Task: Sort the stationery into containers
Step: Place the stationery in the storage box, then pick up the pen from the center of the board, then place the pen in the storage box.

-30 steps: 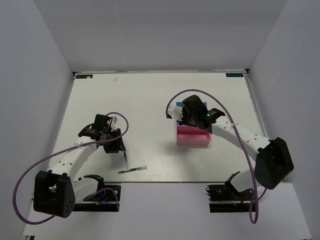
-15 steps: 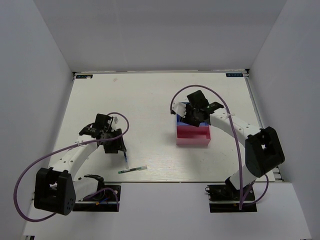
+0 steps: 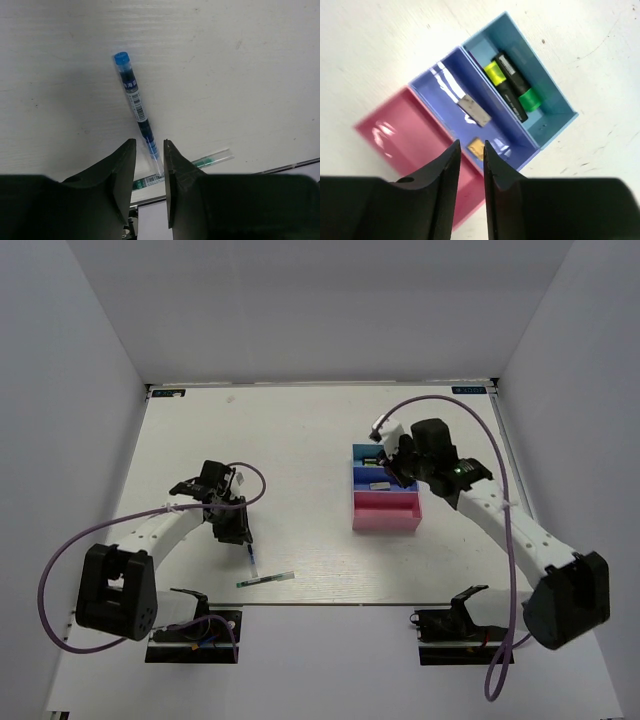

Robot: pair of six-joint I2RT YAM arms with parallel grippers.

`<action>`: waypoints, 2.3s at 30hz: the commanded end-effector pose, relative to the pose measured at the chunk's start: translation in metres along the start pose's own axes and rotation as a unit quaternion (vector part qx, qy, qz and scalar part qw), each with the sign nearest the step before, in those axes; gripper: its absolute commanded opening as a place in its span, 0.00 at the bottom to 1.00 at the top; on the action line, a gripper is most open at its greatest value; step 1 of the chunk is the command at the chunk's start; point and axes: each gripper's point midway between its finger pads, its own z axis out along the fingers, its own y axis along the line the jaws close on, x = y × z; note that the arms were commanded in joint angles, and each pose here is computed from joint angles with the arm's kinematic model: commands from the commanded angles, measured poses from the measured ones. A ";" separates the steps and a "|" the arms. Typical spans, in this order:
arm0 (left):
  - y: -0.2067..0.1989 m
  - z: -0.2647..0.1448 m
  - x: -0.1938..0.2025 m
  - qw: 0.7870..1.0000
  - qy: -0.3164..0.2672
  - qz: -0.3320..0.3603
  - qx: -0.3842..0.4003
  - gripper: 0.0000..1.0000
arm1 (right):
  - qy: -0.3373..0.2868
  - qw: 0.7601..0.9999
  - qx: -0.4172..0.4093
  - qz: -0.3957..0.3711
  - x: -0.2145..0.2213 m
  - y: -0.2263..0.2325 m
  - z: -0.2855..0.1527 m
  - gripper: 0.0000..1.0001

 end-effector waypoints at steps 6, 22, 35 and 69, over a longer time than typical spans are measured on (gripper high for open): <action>0.012 0.004 -0.018 0.998 -0.002 -0.010 -0.056 0.42 | -0.084 0.989 -0.029 0.121 -0.024 0.019 -0.028 0.27; 0.019 0.035 -0.016 0.988 0.009 -0.006 -0.155 0.39 | -0.117 0.981 -0.033 0.154 -0.023 0.018 -0.044 0.29; 0.036 0.058 0.002 0.983 0.008 -0.024 -0.184 0.00 | -0.126 0.976 -0.038 0.173 -0.020 0.015 -0.051 0.42; -0.376 -0.031 -0.121 0.848 -0.361 0.320 0.217 0.00 | -0.099 0.957 0.217 0.167 0.030 -0.070 -0.079 0.00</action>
